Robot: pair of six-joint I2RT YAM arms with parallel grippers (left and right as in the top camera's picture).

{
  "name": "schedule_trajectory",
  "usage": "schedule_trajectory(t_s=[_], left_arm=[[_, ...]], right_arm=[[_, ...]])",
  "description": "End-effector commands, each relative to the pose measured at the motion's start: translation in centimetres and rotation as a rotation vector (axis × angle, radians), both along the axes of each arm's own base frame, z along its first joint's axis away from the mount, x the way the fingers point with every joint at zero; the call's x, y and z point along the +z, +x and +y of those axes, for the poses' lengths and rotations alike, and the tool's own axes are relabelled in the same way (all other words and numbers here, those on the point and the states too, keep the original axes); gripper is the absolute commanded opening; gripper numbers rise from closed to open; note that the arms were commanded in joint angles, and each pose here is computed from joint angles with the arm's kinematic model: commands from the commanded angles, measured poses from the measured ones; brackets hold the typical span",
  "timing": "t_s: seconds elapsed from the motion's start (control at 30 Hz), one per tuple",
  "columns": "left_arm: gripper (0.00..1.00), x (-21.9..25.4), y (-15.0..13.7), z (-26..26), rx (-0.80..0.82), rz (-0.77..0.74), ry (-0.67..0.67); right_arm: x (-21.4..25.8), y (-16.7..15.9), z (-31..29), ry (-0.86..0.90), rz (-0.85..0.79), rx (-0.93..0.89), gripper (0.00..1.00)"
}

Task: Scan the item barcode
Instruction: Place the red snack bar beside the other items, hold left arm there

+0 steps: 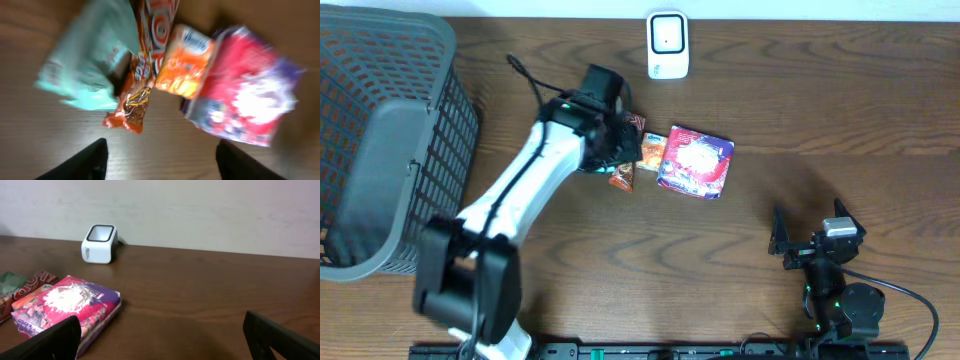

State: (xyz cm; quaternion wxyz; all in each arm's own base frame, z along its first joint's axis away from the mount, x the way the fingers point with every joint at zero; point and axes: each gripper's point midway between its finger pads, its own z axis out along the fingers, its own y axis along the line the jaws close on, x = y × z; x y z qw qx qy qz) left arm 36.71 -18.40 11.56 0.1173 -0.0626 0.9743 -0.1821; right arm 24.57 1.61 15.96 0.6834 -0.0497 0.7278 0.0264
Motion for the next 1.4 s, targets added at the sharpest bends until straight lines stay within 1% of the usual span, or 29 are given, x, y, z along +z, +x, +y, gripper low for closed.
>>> schedule_trajectory(t_s=[0.0, 0.03, 0.07, 0.1, 0.17, 0.2, 0.3, 0.37, 0.43, 0.5, 0.53, 0.63, 0.7, 0.77, 0.8, 0.93, 1.03, 1.07, 1.13, 1.17, 1.2, 1.27, 1.3, 1.37], left_arm=[[0.72, 7.4, 0.0, 2.8, 0.04, -0.173, -0.038], [0.74, 8.3, -0.4, 3.9, 0.064, -0.188, -0.021], [0.82, 9.0, -0.9, 4.9, 0.086, -0.195, -0.004], [0.86, 9.8, -1.9, 5.5, 0.096, -0.194, -0.002], [0.89, 10.2, -2.7, 5.8, 0.095, -0.187, 0.002], [0.98, 10.2, -3.1, 5.9, 0.094, -0.179, 0.004], [0.98, 9.4, -4.3, 6.5, 0.096, -0.123, 0.037], [0.98, 9.0, -5.1, 5.7, 0.082, -0.084, 0.009], [0.98, 8.9, -6.1, 3.2, 0.001, -0.053, -0.082], [0.98, 9.3, -7.4, 0.0, -0.144, -0.054, -0.174], [0.97, 9.3, -8.2, -1.6, -0.207, -0.054, -0.199], [0.98, 8.6, -9.5, -4.1, -0.292, -0.064, -0.168], [0.98, 7.3, -10.2, -5.8, -0.334, -0.097, -0.057], [0.98, 6.7, -10.4, -6.2, -0.336, -0.121, 0.012], [0.98, 6.4, -10.3, -6.1, -0.324, -0.134, 0.048], [0.98, 6.3, -9.4, -5.1, -0.227, -0.187, 0.157], [0.98, 6.3, -8.8, -4.3, -0.188, -0.199, 0.182], [0.98, 6.3, -8.6, -4.1, -0.179, -0.198, 0.182], [0.98, 6.3, -8.1, -3.4, -0.157, -0.194, 0.185], [0.98, 6.3, -7.8, -3.0, -0.143, -0.192, 0.187], [0.98, 6.3, -7.3, -2.2, -0.114, -0.188, 0.189], [0.98, 6.2, -6.7, -1.3, -0.083, -0.182, 0.194], [0.98, 6.2, -6.2, -0.2, -0.051, -0.174, 0.2], [0.98, 6.1, -5.5, 1.3, -0.006, -0.164, 0.206]], right_arm=[[0.0, 0.0, 0.2, -0.011, -0.002, 0.01, 0.99], [0.0, 0.0, 0.2, -0.011, -0.002, 0.01, 0.99], [0.0, 0.0, 0.2, -0.011, -0.002, 0.01, 0.99], [0.0, 0.0, 0.2, -0.011, -0.002, 0.01, 0.99], [0.0, 0.0, 0.2, -0.011, -0.002, 0.01, 0.99], [0.0, 0.0, 0.2, -0.011, -0.002, 0.01, 0.99], [0.0, 0.0, 0.2, -0.011, -0.002, 0.01, 0.99], [0.0, 0.0, 0.2, -0.011, -0.002, 0.01, 0.99], [0.0, 0.0, 0.2, -0.011, -0.002, 0.01, 0.99], [0.0, 0.0, 0.2, -0.011, -0.002, 0.01, 0.99], [0.0, 0.0, 0.2, -0.011, -0.002, 0.01, 0.99], [0.0, 0.0, 0.2, -0.011, -0.002, 0.01, 0.99], [0.0, 0.0, 0.2, -0.011, -0.002, 0.01, 0.99], [0.0, -0.1, 0.6, 0.008, -0.002, 0.034, 0.99], [0.1, -0.2, 1.3, 0.057, 0.002, 0.068, 0.99], [0.5, -1.2, 4.8, 0.358, 0.066, 0.261, 0.99], [0.7, -2.1, 6.6, 0.582, 0.152, 0.36, 0.99], [0.7, -2.2, 6.8, 0.655, 0.18, 0.368, 0.99], [0.8, -2.3, 7.0, 0.736, 0.21, 0.371, 0.99], [1.4, -2.3, 7.0, 0.739, 0.188, 0.381, 0.99], [3.7, -2.5, 7.2, 0.733, 0.098, 0.432, 0.99], [6.9, -3.0, 7.1, 0.724, -0.018, 0.473, 0.99], [9.3, -3.3, 6.6, 0.718, -0.094, 0.463, 0.99], [11.7, -3.3, 5.8, 0.695, -0.137, 0.417, 0.99]])
